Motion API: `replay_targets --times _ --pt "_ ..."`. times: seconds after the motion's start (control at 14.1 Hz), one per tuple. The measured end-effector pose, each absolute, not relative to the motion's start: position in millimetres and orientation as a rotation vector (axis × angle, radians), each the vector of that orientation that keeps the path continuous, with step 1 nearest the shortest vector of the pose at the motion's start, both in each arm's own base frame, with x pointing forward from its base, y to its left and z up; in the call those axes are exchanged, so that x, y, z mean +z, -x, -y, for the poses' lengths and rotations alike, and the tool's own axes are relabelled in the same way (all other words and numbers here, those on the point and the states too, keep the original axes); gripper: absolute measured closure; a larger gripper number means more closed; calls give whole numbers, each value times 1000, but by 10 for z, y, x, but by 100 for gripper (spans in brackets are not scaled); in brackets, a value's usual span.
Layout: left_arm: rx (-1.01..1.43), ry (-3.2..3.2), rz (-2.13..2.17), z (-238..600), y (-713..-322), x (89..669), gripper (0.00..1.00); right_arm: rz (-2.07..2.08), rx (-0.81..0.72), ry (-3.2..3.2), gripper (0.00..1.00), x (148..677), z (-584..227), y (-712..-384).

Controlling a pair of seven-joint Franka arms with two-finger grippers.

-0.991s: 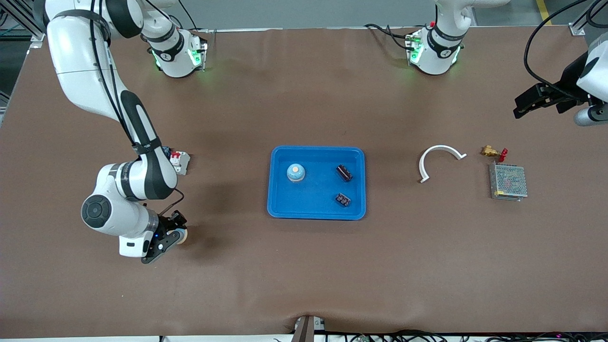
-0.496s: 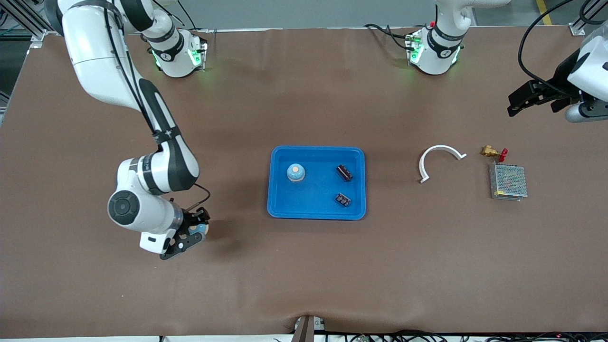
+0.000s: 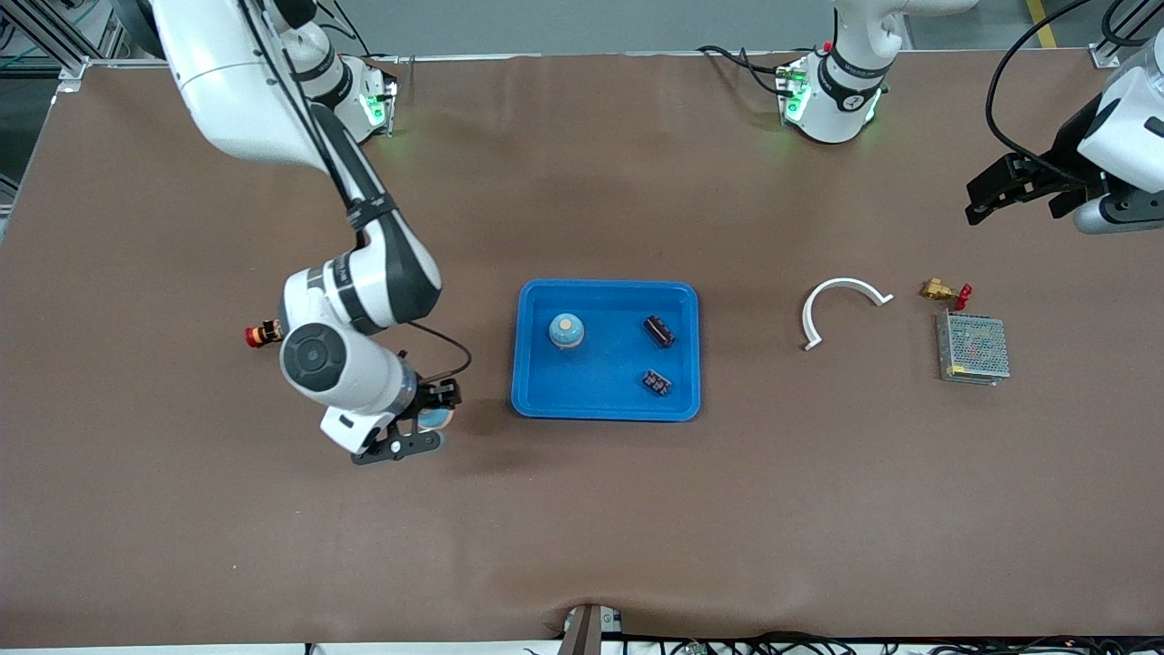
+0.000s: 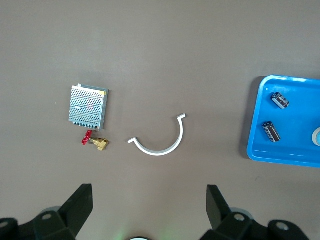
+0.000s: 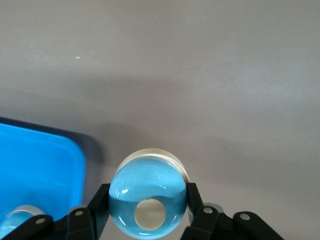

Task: Place electrolytic capacitor and blue bell in tray
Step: 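Carry the second bell with the right gripper into the tray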

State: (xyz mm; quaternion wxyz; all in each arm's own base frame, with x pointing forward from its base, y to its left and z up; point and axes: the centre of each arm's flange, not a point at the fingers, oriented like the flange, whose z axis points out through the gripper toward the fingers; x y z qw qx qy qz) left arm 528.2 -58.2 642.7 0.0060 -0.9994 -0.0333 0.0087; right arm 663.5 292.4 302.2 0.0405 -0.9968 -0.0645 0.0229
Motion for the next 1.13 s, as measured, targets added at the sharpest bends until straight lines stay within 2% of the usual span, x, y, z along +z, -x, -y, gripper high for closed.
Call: replay_targets --times 0.35,0.64,1.13 --pt "26 3128 103 581 -5283 6426 0 -17 67 3060 35 3054 -3732 -6239" --pt "26 3128 108 563 -5285 6425 0 -130 -2 3030 35 3087 -4141 -6049" --pt "25 3128 107 565 -5286 6426 0 -162 -44 3012 35 2807 -4354 -5955"
